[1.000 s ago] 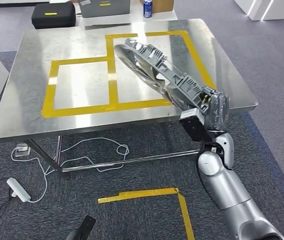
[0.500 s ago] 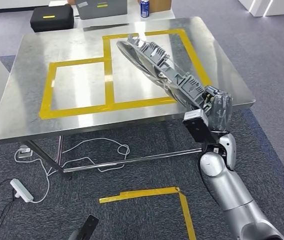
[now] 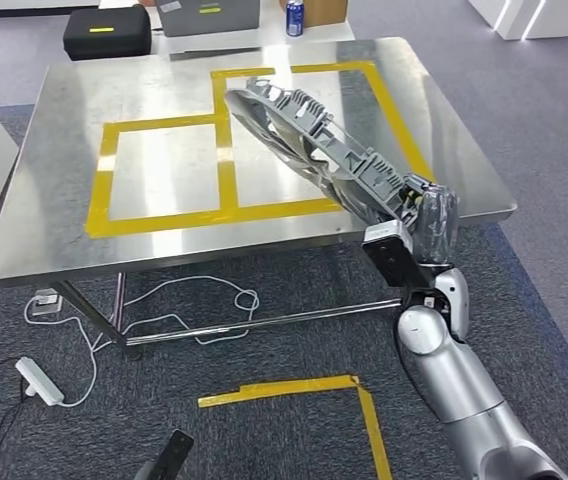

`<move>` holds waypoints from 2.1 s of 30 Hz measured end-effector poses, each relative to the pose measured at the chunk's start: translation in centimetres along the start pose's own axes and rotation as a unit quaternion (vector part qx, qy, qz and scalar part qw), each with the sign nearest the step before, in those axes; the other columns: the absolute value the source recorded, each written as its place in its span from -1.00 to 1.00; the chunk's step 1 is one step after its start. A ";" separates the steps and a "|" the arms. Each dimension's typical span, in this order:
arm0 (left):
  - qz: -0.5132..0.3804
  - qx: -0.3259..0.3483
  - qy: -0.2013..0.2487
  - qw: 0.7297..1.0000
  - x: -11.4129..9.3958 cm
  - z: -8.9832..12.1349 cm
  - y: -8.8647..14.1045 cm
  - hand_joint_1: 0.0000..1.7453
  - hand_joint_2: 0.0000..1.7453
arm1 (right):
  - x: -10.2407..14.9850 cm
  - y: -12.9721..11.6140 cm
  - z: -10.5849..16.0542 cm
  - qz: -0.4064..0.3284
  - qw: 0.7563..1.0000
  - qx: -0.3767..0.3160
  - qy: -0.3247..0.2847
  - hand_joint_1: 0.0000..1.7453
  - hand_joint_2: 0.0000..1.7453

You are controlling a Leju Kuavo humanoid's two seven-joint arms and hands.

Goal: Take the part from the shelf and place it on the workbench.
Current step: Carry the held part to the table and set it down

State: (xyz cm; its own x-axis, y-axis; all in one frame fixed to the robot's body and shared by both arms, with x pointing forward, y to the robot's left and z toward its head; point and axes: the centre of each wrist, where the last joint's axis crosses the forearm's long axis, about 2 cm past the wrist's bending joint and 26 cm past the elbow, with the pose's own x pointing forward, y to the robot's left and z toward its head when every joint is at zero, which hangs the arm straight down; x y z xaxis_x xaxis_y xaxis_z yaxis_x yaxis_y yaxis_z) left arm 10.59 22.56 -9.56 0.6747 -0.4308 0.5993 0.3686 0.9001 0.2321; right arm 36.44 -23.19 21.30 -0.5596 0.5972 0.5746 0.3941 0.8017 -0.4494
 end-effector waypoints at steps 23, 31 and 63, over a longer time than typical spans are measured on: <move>0.001 -0.004 0.002 1.000 -0.4 0.2 -0.3 -1.00 1.00 | -0.2 -0.1 0.6 0.002 1.000 0.004 0.004 1.00 1.00; -0.008 0.029 0.021 0.999 0.0 0.0 0.0 -1.00 1.00 | 0.0 -0.2 0.9 -0.002 1.000 -0.005 0.008 1.00 1.00; -0.034 0.002 0.006 0.999 1.7 -0.6 -0.1 -1.00 1.00 | 3.0 2.0 -3.3 0.281 0.950 0.005 -0.137 1.00 1.00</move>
State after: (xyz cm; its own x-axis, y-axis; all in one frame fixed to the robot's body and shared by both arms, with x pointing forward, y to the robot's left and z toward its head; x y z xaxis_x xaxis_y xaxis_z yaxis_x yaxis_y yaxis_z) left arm 12.10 21.65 -9.04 0.6562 -0.4915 0.5726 0.4110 0.8692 0.2750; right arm 38.01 -19.74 24.39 -0.4321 0.9008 0.0441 0.6801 0.3575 -0.6400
